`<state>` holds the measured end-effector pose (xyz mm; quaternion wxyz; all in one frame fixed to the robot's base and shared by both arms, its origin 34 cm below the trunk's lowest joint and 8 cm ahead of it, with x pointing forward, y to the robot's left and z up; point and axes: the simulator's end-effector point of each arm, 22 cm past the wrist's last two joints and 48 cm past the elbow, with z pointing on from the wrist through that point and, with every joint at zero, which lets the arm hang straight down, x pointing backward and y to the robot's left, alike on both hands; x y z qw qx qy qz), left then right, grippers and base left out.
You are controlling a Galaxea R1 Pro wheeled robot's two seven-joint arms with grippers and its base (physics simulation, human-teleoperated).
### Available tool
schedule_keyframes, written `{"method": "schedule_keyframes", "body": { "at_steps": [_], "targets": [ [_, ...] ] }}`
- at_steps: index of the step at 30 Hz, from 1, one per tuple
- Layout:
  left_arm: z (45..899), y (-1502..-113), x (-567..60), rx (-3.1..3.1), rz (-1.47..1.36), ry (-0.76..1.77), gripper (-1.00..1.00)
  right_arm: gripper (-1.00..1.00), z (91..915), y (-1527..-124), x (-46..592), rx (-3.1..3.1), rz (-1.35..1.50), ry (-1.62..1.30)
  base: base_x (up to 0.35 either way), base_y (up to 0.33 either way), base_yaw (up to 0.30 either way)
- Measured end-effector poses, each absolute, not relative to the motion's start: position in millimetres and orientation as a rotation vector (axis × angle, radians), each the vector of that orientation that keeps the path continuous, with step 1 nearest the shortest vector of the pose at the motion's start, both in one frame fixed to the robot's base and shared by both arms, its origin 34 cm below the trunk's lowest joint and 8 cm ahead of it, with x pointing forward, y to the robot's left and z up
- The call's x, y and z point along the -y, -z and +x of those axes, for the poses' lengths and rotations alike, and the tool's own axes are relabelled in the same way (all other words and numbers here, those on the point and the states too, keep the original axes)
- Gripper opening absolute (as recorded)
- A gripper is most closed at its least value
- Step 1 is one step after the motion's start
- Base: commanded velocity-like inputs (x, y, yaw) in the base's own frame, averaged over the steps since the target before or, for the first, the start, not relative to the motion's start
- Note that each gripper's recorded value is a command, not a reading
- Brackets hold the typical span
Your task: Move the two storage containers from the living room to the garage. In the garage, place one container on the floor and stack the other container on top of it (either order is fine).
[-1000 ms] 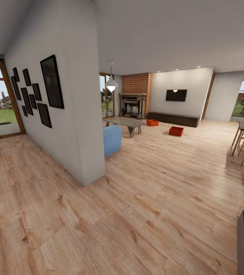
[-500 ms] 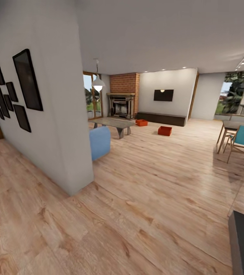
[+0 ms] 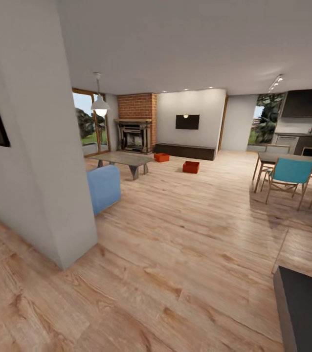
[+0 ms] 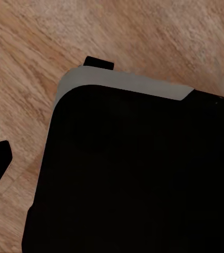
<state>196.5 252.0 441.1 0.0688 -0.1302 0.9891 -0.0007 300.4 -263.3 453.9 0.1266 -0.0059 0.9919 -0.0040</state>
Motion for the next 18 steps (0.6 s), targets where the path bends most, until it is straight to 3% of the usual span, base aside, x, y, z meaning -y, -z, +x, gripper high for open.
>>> {"method": "schedule_keyframes", "body": {
  "at_steps": [18],
  "targets": [
    [189.8, -440.3, -253.8, -3.0, -0.394, 0.0, 1.0, 1.0, 301.4, -454.1, 257.4, -2.884, -0.056, -0.002, 0.324, 0.0, -0.298]
  ]
}}
